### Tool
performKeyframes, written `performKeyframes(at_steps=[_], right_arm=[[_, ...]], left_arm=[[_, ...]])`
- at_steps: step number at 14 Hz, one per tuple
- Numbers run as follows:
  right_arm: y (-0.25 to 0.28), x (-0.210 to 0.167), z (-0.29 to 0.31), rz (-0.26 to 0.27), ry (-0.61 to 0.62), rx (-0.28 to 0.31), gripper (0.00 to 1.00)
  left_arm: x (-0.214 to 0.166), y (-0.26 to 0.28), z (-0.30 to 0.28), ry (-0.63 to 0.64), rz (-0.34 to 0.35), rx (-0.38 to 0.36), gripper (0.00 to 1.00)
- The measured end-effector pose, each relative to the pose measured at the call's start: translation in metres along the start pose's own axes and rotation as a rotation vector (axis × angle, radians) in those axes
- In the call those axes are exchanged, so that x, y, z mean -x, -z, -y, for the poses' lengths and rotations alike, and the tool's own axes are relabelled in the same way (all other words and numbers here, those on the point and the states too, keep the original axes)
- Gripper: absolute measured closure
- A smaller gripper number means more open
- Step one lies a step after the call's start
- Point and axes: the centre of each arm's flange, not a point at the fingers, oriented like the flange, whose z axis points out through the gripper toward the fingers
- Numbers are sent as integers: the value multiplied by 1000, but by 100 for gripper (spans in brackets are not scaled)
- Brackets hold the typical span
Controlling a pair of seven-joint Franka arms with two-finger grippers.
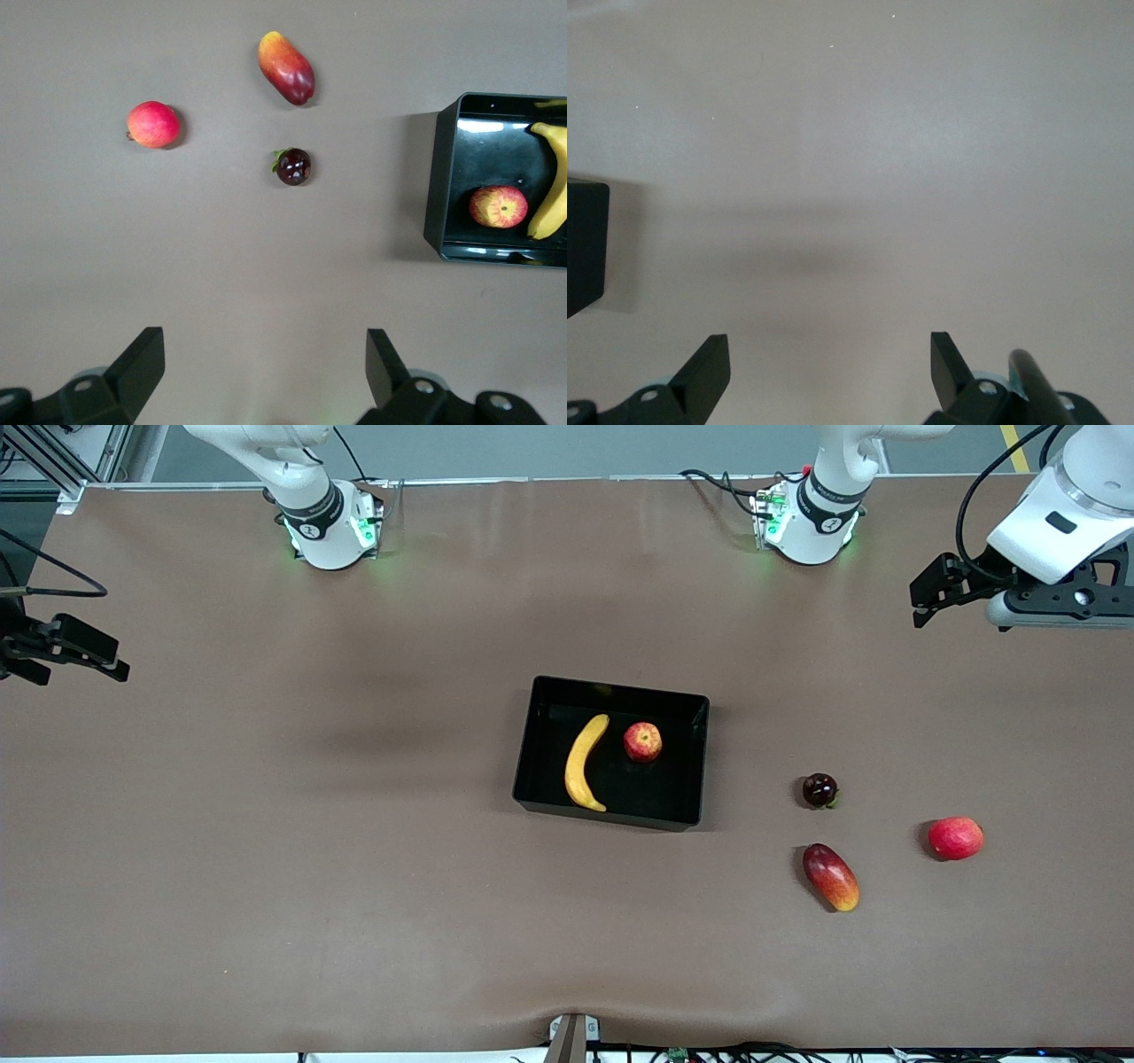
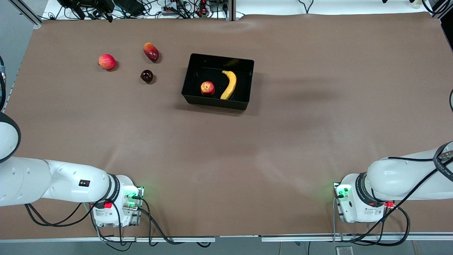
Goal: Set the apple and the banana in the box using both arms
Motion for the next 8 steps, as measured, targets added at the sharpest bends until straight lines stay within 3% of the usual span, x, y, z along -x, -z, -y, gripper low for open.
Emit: performKeyframes(at_steps=[8], right_arm=[[0, 0, 0, 0, 0, 0, 0]], left_arm=[[0, 16, 12, 21, -28, -3, 0]])
